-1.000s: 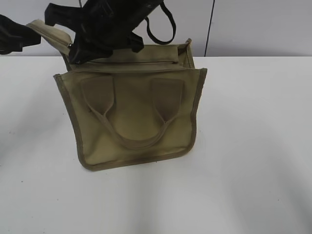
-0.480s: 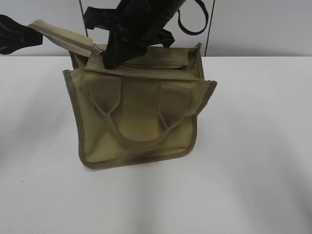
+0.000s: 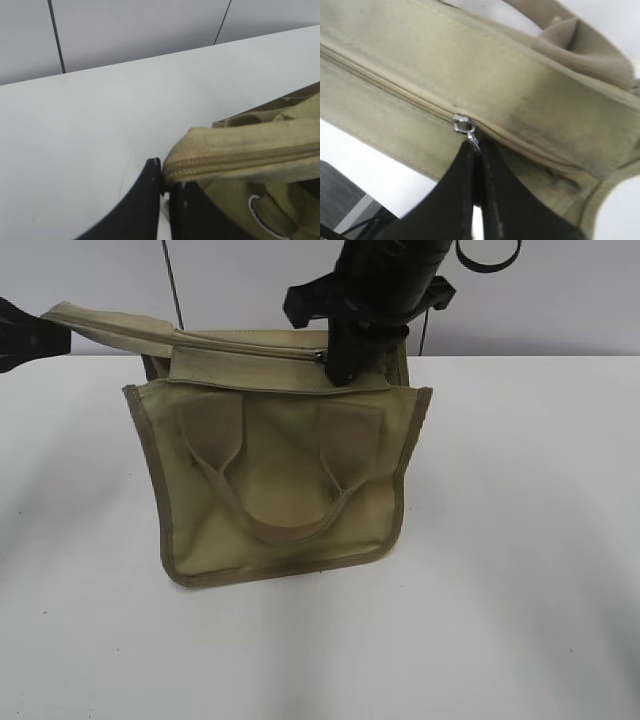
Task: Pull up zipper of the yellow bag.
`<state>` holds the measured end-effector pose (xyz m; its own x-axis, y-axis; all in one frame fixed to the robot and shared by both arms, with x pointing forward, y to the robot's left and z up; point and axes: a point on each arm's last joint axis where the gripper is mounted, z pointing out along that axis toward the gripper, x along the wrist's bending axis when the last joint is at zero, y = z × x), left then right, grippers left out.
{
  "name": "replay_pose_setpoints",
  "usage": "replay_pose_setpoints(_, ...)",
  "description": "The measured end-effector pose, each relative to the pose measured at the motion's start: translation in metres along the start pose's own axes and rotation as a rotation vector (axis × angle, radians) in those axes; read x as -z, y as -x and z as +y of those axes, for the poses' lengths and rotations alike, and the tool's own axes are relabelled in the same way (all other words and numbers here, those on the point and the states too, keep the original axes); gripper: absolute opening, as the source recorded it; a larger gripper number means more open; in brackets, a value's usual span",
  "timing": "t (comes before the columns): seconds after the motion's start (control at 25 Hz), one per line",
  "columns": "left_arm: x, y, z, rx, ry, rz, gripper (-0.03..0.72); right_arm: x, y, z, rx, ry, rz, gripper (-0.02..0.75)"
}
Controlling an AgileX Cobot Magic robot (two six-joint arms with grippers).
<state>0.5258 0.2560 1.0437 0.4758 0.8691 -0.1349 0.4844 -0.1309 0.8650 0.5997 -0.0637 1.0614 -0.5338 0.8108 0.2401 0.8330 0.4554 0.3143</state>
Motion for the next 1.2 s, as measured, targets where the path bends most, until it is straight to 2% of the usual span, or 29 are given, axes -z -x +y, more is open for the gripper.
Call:
replay_pose_setpoints(0.32, 0.0, -0.001, -0.003, 0.007, -0.007, 0.0, 0.008, 0.026, 0.033, -0.003, -0.008, 0.027, -0.119, -0.011)
replay_pose_setpoints(0.56, -0.002, 0.0, -0.004, 0.014, -0.015, -0.019, 0.02, 0.037, 0.036, -0.004, -0.035, 0.052, -0.088, 0.007)
replay_pose_setpoints(0.64, -0.003, -0.002, -0.005, 0.019, -0.018, -0.009, 0.097, 0.04, 0.036, -0.004, -0.042, 0.057, -0.076, 0.076)
replay_pose_setpoints(0.68, -0.004, -0.003, -0.006, 0.022, -0.021, -0.006, 0.158, 0.041, 0.035, -0.004, -0.043, 0.061, -0.067, 0.146)
replay_pose_setpoints(0.8, -0.005, -0.003, -0.008, 0.032, -0.029, -0.009, 0.43, 0.041, 0.035, -0.004, -0.035, 0.062, -0.052, 0.407)
replay_pose_setpoints(0.84, -0.005, -0.003, -0.01, 0.046, -0.034, -0.009, 0.498, 0.042, 0.035, -0.004, -0.031, 0.065, -0.052, 0.484)
replay_pose_setpoints(0.88, -0.006, -0.003, -0.013, 0.062, -0.041, -0.005, 0.531, 0.044, 0.034, -0.004, -0.026, 0.069, -0.052, 0.535)
replay_pose_setpoints(0.96, -0.005, -0.004, -0.019, 0.092, -0.054, 0.018, 0.526, 0.053, 0.032, -0.006, -0.017, 0.086, -0.058, 0.572)
replay_pose_setpoints(1.08, 0.003, -0.004, -0.023, 0.122, -0.043, 0.08, 0.495, 0.073, 0.029, -0.009, 0.003, 0.126, -0.089, 0.574)
replay_pose_setpoints(1.2, 0.016, 0.0, -0.019, 0.115, 0.003, 0.163, 0.487, 0.098, 0.023, -0.016, 0.033, 0.174, -0.15, 0.574)
